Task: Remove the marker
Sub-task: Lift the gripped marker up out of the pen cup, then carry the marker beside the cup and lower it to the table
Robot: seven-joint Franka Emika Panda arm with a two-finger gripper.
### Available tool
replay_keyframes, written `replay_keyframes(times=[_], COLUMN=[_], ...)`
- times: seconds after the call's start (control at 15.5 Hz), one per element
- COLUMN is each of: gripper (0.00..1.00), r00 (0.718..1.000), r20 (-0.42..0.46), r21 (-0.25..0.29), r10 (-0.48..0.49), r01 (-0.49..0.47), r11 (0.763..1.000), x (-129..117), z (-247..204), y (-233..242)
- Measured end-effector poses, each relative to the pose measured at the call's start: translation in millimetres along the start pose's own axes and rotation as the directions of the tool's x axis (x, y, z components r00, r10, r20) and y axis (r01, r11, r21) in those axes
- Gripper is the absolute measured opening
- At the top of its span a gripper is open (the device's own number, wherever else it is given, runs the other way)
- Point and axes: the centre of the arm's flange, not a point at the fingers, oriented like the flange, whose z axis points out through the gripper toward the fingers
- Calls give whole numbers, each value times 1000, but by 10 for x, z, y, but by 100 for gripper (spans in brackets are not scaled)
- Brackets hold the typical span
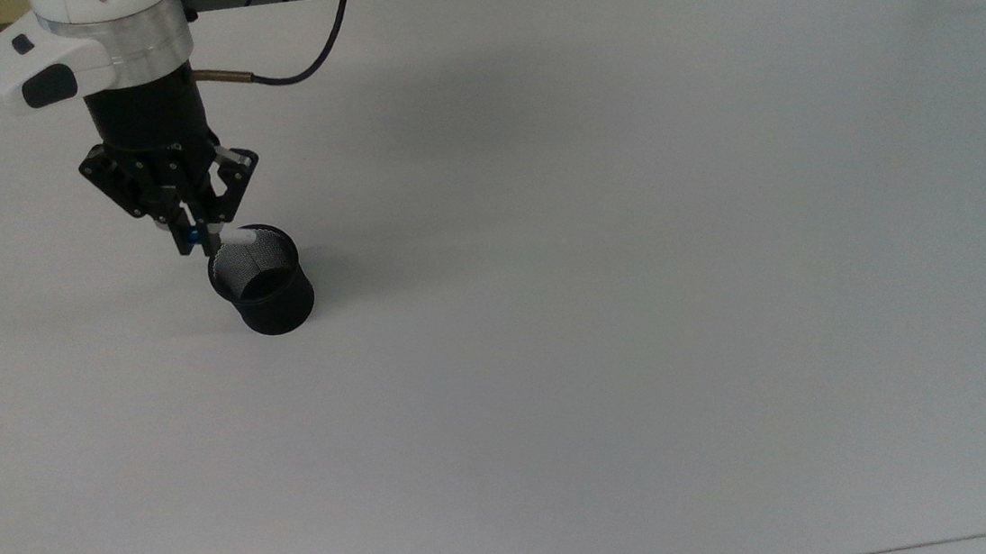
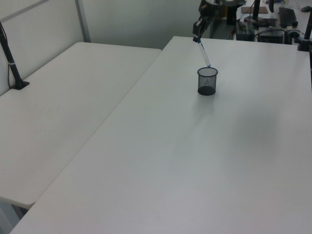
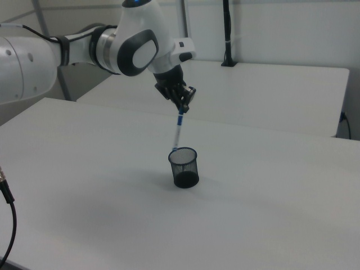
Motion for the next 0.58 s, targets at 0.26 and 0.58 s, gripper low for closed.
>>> replay_keyframes(times=[0.26,0.58], gripper=[19,19], r00=[983,875], r20=[179,456], r21=[61,114], r10=[-32,-163], r01=[22,124], r11=[998,986], x=[-242,-713], z=[-157,405], y=[-325,-1076])
